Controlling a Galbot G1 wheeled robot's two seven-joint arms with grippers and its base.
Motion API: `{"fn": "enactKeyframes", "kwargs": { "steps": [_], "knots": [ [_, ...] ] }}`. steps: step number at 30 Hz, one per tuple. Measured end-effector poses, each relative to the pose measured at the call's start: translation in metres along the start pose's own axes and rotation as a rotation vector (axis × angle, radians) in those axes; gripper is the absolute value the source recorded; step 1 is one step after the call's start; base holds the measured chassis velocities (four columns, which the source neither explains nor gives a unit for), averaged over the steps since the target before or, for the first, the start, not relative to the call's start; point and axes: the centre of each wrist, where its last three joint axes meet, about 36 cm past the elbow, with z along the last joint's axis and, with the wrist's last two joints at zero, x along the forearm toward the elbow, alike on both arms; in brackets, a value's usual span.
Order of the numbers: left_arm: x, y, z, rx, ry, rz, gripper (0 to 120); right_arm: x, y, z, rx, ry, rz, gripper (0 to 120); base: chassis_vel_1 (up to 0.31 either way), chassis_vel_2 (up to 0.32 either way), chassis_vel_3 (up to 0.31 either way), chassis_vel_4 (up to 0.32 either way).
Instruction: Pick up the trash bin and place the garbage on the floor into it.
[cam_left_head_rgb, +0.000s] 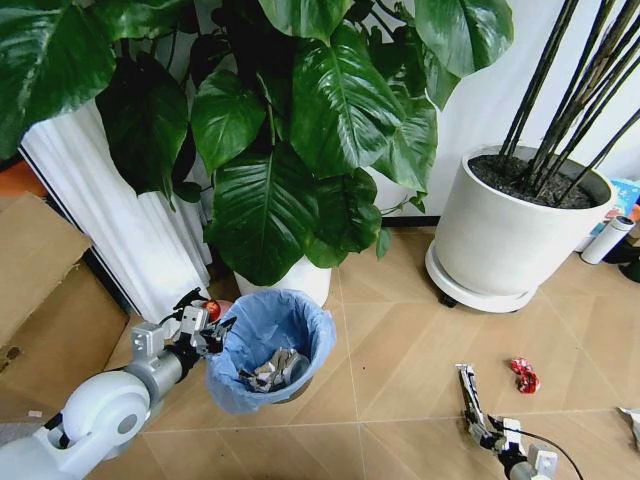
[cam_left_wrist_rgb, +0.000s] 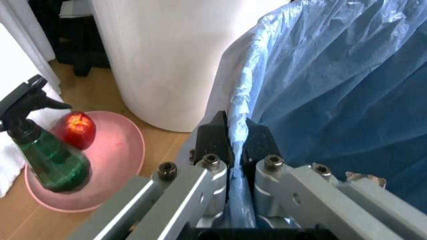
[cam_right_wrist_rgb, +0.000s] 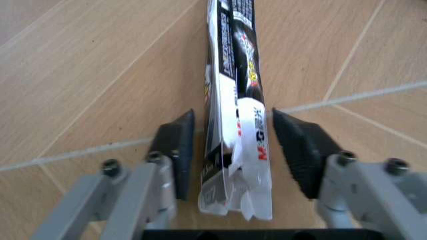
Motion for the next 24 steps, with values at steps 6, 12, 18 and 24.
{"fn": "enactKeyframes", "kwargs": {
  "steps": [6,12,18,24],
  "knots": [
    [0.000,0.000,0.000,0.000,0.001,0.000,0,0.004,0.000,0.000,-0.009,-0.002,-0.001,16,0.000,0.000,0.000,0.000],
    [-0.001,0.000,0.001,0.000,0.002,0.000,0,0.007,-0.001,0.003,-0.011,0.003,0.003,1,0.000,0.000,0.000,0.000],
    [-0.001,0.000,0.001,-0.001,0.004,0.003,0,0.012,-0.003,0.005,-0.006,-0.003,0.005,0,0.000,0.000,0.000,0.000],
    [0.000,0.002,0.004,-0.010,0.021,0.009,0,0.012,-0.011,-0.016,0.098,-0.154,-0.126,0,0.000,0.000,0.000,0.000]
  ]
}}
